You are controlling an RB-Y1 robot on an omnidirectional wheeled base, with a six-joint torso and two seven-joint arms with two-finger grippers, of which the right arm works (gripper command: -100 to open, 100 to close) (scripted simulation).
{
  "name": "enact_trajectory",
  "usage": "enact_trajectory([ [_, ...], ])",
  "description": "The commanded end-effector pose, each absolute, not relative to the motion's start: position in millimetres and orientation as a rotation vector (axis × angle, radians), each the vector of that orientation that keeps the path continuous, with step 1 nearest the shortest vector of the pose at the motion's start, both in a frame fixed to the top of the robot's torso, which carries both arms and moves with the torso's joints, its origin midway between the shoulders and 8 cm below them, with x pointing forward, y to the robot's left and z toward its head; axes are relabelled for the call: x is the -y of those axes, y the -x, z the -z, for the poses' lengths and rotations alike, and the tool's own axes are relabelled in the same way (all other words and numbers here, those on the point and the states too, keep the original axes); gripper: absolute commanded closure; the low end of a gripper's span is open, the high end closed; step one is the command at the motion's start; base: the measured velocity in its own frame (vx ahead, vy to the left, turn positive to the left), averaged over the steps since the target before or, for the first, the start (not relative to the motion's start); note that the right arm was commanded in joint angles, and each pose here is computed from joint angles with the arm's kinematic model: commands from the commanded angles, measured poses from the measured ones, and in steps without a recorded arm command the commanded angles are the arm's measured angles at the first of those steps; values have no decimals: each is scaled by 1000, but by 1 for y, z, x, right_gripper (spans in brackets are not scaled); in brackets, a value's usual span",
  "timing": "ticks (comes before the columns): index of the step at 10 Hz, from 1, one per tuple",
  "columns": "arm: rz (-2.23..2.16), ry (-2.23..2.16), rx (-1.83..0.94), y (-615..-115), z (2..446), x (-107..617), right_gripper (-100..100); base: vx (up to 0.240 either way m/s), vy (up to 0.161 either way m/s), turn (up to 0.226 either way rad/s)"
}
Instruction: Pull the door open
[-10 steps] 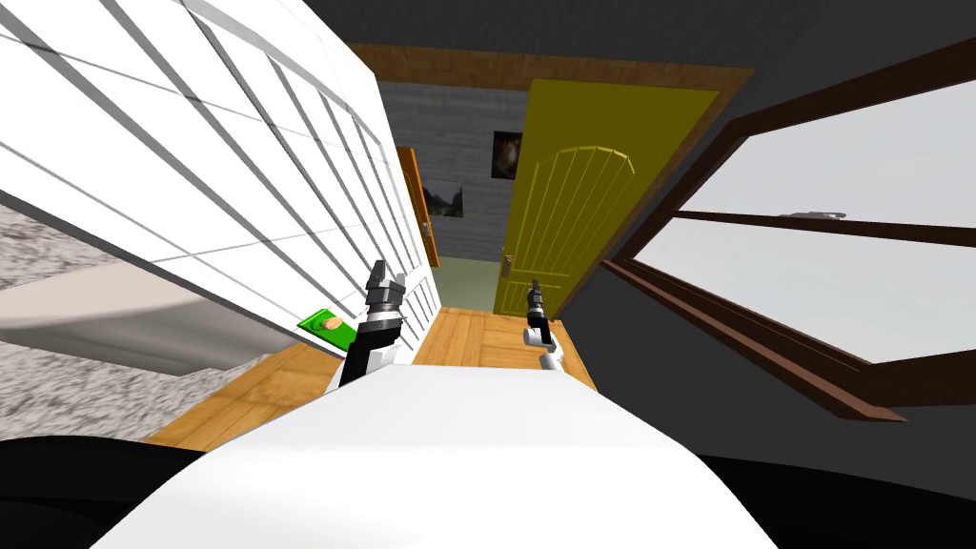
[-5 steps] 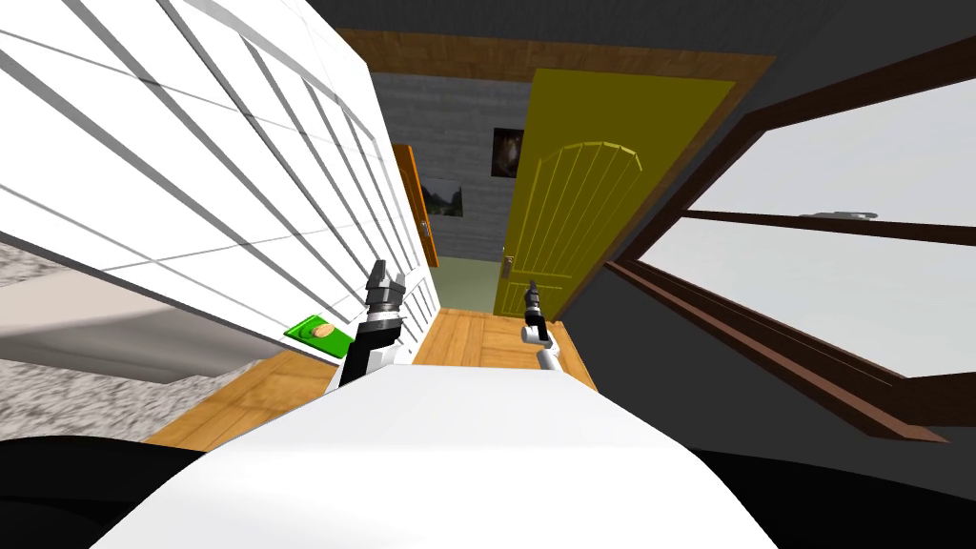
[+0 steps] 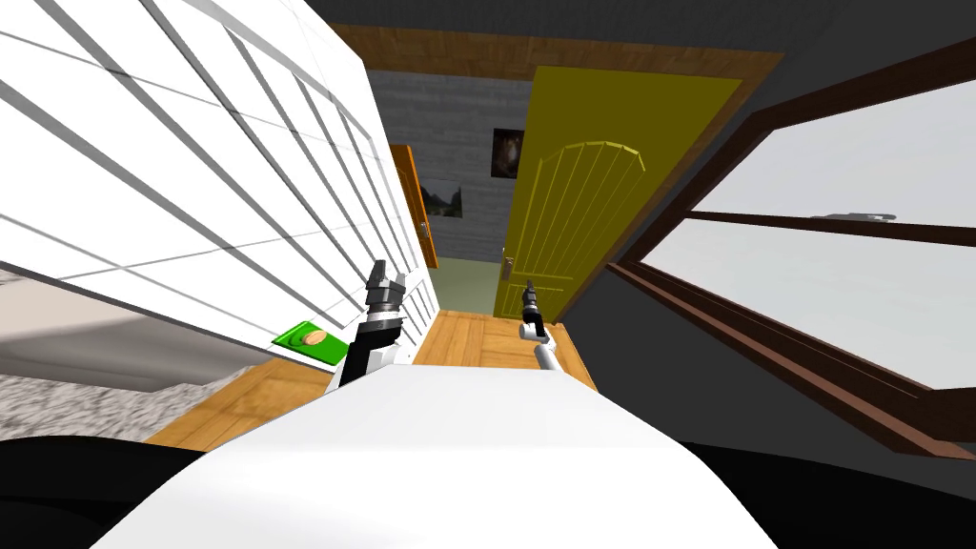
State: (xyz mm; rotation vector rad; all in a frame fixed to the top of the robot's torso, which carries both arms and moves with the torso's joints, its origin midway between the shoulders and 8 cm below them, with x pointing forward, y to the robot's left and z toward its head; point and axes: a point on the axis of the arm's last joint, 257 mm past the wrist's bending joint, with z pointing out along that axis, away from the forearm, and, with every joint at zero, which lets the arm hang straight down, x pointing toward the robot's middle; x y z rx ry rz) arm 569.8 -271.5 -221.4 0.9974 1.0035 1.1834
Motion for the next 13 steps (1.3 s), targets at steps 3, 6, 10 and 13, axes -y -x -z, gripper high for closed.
enact_trajectory([
  [3, -1187, -1042, -1030, -585, 237, 263, -100, 80, 1, -5],
  [6, -1183, -1090, -1063, -598, 254, 256, -100, 96, 0, -5],
  [10, -1180, -1139, -1098, -611, 270, 246, -100, 98, 1, -4],
  [13, -1178, -1162, -1114, -616, 276, 241, -100, 77, 4, -3],
])
